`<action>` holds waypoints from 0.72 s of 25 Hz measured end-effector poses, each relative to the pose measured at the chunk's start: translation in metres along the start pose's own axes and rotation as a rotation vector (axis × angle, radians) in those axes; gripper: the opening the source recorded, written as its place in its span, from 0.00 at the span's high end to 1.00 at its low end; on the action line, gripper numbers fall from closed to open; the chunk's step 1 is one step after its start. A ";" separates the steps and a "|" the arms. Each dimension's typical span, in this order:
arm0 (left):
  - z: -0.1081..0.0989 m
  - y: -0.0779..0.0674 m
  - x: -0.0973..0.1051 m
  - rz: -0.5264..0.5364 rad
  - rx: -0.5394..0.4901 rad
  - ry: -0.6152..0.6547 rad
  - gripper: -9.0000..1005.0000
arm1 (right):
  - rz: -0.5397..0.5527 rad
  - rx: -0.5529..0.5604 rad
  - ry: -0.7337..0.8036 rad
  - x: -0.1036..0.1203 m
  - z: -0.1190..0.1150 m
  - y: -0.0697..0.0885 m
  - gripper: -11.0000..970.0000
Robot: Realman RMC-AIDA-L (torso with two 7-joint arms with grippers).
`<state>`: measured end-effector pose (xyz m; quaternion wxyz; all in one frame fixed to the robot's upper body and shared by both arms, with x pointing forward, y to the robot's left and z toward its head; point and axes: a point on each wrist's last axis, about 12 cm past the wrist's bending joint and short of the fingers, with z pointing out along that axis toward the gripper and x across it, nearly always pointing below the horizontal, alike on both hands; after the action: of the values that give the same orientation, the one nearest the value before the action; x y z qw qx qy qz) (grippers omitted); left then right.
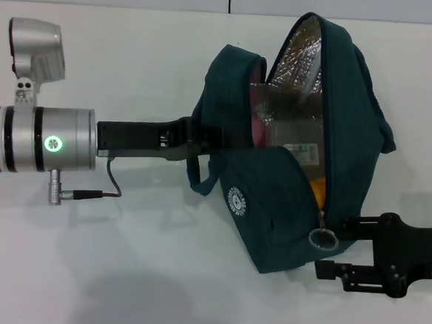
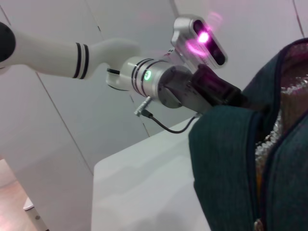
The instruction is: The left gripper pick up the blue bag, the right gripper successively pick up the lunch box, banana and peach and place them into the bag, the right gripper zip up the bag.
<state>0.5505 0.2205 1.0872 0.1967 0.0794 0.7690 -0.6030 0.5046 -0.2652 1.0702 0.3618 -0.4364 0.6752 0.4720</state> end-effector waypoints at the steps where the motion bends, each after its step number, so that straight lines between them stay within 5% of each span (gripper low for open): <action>1: 0.000 0.000 0.000 0.000 0.000 0.000 0.93 | 0.004 0.006 0.002 0.000 0.000 -0.001 0.26; 5: 0.000 0.000 0.000 -0.001 0.000 0.000 0.93 | 0.012 0.017 0.003 0.002 0.001 -0.002 0.48; 16: 0.000 0.001 0.002 -0.010 0.002 0.001 0.93 | 0.020 0.060 -0.014 0.003 0.001 -0.005 0.55; 18: 0.000 0.001 0.003 -0.011 0.001 0.001 0.93 | 0.022 0.067 -0.012 0.004 0.001 -0.006 0.62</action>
<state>0.5484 0.2207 1.0849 0.1929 0.0753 0.7692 -0.6045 0.5091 -0.2657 1.0644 0.3752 -0.4139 0.6931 0.4556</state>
